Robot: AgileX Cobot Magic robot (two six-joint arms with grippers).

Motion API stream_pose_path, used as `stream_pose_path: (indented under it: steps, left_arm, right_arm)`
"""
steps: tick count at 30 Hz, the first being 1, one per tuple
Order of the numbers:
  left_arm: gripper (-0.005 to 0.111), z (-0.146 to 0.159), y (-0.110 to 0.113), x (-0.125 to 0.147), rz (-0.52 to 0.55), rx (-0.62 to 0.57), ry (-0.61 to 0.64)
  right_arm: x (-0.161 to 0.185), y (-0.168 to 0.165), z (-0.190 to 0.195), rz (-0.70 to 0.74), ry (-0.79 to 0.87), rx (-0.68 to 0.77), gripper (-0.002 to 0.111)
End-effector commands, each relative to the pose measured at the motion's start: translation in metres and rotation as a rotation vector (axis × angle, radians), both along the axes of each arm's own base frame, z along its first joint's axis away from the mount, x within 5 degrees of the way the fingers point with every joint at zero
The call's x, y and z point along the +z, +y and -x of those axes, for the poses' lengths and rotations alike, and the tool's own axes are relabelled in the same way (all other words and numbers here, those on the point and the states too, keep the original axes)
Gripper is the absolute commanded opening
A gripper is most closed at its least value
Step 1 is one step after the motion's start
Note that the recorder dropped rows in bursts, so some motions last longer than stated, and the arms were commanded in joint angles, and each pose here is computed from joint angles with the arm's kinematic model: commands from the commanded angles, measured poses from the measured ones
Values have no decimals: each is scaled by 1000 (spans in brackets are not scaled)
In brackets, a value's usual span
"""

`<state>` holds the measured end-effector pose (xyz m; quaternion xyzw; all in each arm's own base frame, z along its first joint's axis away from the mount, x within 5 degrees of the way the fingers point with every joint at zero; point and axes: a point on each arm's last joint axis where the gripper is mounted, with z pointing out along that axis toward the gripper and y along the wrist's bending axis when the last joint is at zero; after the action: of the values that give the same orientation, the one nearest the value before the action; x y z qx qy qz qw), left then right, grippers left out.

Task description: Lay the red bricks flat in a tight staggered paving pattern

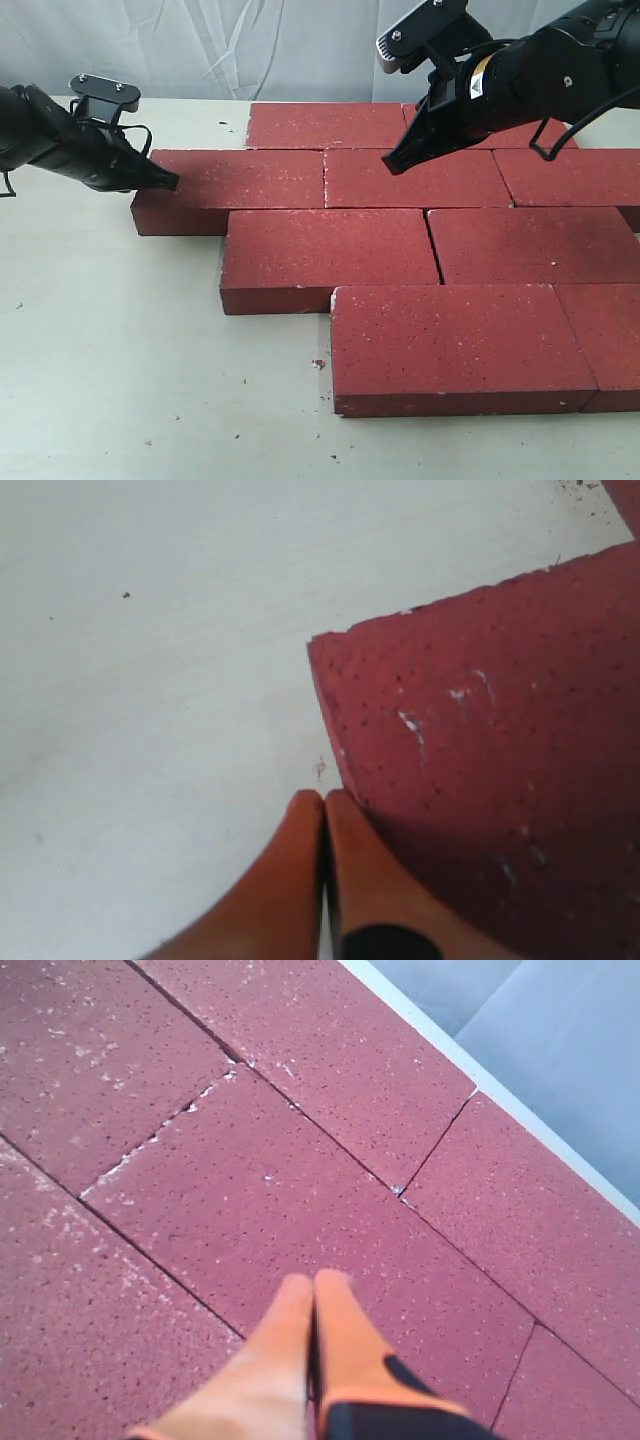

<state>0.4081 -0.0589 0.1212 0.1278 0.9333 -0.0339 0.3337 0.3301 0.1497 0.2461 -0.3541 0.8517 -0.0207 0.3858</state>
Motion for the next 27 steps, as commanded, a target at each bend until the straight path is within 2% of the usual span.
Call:
stream_pose_path:
  steps: [1,10,21,27]
  left_arm:
    - [0,1,-3,5,2,-22,3]
    - [0,-1,17,4,15,28,19]
    - [0,-1,21,4,15,37,19]
    - [0,1,28,19,32,40,15]
  right_arm:
    - [2,-2,0,-5,-9,-4,-1]
    - [2,-2,0,-6,-10,-4,-1]
    - [2,-2,0,-6,-10,-4,-1]
    - [2,-3,0,13,-15,5,-1]
